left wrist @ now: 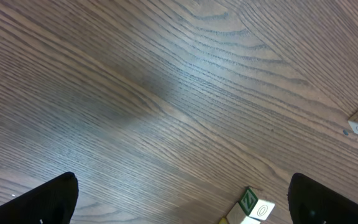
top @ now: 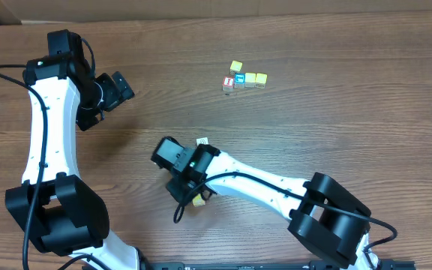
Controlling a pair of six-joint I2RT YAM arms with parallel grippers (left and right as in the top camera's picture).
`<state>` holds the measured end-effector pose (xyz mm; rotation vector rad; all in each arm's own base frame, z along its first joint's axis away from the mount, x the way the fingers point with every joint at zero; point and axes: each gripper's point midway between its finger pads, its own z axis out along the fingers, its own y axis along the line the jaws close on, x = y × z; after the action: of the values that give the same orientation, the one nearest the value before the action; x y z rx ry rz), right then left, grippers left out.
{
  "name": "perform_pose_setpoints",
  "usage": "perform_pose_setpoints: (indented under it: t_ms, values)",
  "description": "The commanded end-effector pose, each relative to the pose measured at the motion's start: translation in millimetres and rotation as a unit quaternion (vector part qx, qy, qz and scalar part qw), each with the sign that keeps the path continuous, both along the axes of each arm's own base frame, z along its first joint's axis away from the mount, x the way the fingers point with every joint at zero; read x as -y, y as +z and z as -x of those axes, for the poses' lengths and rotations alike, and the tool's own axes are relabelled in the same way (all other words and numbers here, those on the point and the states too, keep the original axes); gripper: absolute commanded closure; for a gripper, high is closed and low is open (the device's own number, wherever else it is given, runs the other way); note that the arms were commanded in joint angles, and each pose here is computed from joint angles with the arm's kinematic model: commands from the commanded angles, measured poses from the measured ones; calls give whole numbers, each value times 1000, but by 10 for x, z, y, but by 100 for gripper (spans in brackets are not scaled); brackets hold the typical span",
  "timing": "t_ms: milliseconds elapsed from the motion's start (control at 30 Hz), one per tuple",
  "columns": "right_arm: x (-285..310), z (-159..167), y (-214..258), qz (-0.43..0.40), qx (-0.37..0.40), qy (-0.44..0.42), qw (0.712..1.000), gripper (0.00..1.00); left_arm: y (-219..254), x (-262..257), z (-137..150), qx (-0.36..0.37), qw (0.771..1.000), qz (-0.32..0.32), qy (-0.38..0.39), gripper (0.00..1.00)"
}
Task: Flip 5 blocks
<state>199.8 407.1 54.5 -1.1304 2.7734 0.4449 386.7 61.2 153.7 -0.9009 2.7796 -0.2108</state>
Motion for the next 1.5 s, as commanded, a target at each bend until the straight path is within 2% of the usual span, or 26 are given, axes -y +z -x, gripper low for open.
perform_pose_setpoints:
  t_ms: [0, 100, 267, 333, 533, 900, 1467]
  values:
    - [-150, -26, 497, -54, 27, 41, 997, 72, -28, 38, -8, -4, 1000, 0, -9, 0]
    - [-95, 42, 499, -42, 32, 81, 995, 72, -28, 38, -8, -4, 1000, 0, -9, 0]
    - [69, 260, 285, 10, 8, 132, 991, 92, -28, 38, -8, -4, 1000, 0, -9, 0]
    - [90, 367, 187, 26, 1, 155, 988, 95, -28, 38, -7, -4, 1000, 0, -9, 0]
    - [-18, 458, -68, 52, 24, 166, 984, 96, -28, 38, -8, -4, 1000, 0, -9, 0]
    - [-3, 249, -359, 91, 63, 136, 984, 96, -28, 38, -8, -4, 1000, 0, -9, 0]
    - [255, 65, -411, 125, 51, 110, 985, 96, -28, 38, -8, -4, 1000, 0, -9, 0]
